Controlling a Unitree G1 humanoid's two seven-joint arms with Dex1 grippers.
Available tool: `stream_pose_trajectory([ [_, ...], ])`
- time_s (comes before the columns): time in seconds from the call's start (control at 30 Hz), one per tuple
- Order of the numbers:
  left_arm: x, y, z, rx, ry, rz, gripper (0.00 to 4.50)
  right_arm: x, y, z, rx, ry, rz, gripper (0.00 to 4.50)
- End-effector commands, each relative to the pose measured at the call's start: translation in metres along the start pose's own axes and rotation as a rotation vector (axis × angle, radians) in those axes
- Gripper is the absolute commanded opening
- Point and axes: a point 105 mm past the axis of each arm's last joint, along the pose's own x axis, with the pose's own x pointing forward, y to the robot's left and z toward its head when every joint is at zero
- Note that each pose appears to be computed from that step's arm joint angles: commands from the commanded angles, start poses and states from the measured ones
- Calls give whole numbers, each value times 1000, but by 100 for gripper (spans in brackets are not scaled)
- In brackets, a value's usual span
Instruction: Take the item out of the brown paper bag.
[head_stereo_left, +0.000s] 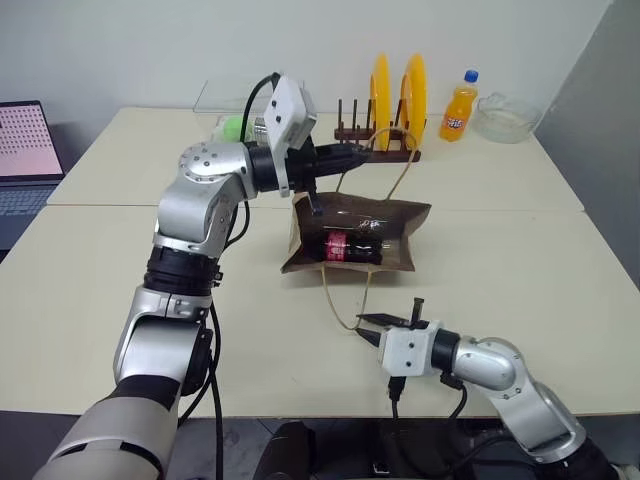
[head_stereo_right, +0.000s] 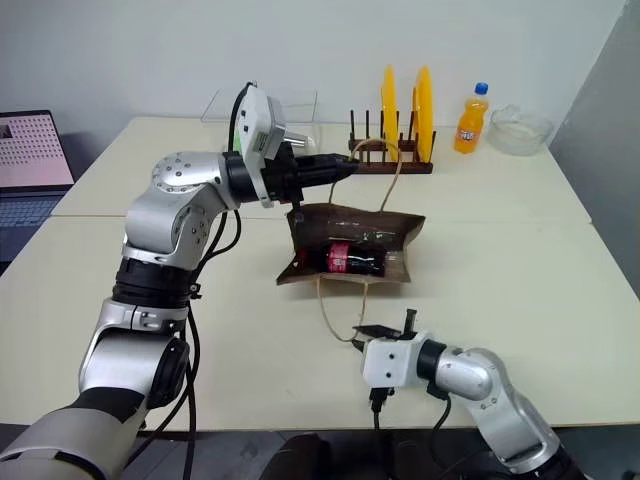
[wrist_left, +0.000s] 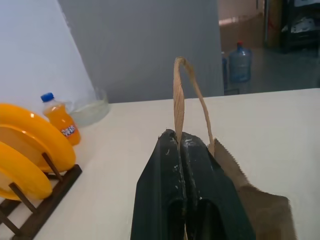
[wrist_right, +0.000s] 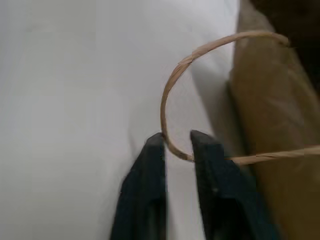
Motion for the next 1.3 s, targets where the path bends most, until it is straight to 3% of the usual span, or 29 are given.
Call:
stream_pose_trajectory([
  [0.03,-2,-9,20,51,-50,-41,0,-19,-11,36,108,-125,55,164],
  [0.27,-3,-11,21,45,-54,-44,0,-40,-46,79,273,-247,138,164],
  [0.37,-4,-13,23,51,-56,-49,0,-43,-52,85,351,-254,215,164],
  [0.43,-5,-13,22,54,-51,-49,0,-40,-63,80,324,-202,179,164],
  [0.7,-5,-12,23,79,-47,-62,0,17,-93,50,224,18,-8,164],
  [0.93,-5,-14,24,95,-47,-66,0,68,-110,43,76,97,-89,164],
  [1.03,-5,-14,24,98,-49,-61,0,74,-111,36,20,129,-86,224],
  [1.23,-6,-13,24,103,-55,-52,0,74,-108,22,-67,205,-58,422],
  [1.3,-6,-13,24,103,-56,-52,0,74,-110,18,-81,225,-60,422],
])
